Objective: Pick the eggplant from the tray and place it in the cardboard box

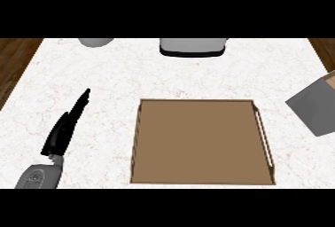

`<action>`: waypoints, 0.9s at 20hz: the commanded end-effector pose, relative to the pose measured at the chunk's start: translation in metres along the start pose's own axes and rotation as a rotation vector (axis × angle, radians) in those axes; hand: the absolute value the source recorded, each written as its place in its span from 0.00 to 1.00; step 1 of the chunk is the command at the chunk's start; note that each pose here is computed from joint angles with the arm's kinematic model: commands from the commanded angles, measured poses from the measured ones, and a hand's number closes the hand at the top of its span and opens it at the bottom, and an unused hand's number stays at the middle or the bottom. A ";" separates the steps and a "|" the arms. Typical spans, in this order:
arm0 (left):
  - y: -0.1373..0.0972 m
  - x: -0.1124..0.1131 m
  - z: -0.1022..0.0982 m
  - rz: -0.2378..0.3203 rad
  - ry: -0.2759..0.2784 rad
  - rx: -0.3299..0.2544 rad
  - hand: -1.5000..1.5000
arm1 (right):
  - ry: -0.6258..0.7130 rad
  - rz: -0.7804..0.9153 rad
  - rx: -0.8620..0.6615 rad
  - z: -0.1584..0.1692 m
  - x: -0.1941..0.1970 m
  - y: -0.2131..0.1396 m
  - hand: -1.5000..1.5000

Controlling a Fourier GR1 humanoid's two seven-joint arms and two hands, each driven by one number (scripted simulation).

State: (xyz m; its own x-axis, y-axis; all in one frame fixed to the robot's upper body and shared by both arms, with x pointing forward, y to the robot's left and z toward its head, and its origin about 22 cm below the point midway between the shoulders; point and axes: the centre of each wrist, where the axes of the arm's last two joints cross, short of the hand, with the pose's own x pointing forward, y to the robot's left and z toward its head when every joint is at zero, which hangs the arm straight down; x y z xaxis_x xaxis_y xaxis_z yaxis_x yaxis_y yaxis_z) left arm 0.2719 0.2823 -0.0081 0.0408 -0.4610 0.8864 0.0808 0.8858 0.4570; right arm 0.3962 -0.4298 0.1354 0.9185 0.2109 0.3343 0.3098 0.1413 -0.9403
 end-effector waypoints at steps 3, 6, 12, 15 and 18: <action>-0.001 0.008 -0.004 0.014 0.002 -0.001 0.50 | -0.129 -0.360 -0.184 0.002 -0.006 -0.004 0.00; 0.009 0.002 0.004 -0.004 -0.009 0.004 0.50 | -0.123 -0.502 -0.226 -0.003 -0.010 -0.008 0.00; 0.002 -0.005 0.000 0.002 0.009 0.008 0.50 | -0.044 -0.743 -0.280 -0.019 -0.040 -0.007 0.00; 0.003 -0.002 -0.006 0.012 0.009 0.015 0.50 | -0.053 -0.812 -0.374 -0.029 -0.062 -0.011 0.00; -0.001 -0.008 0.012 0.004 0.015 0.000 0.50 | -0.048 -0.851 -0.427 -0.029 -0.102 0.017 0.00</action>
State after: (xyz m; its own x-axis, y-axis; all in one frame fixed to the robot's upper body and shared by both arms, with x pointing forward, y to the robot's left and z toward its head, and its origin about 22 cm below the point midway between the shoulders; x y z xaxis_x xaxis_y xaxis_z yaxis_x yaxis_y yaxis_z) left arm 0.2694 0.2842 -0.0066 0.0534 -0.4563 0.8882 0.0738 0.8889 0.4522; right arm 0.3444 -0.4659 0.1114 0.3896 0.2284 0.8922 0.9179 -0.0177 -0.3963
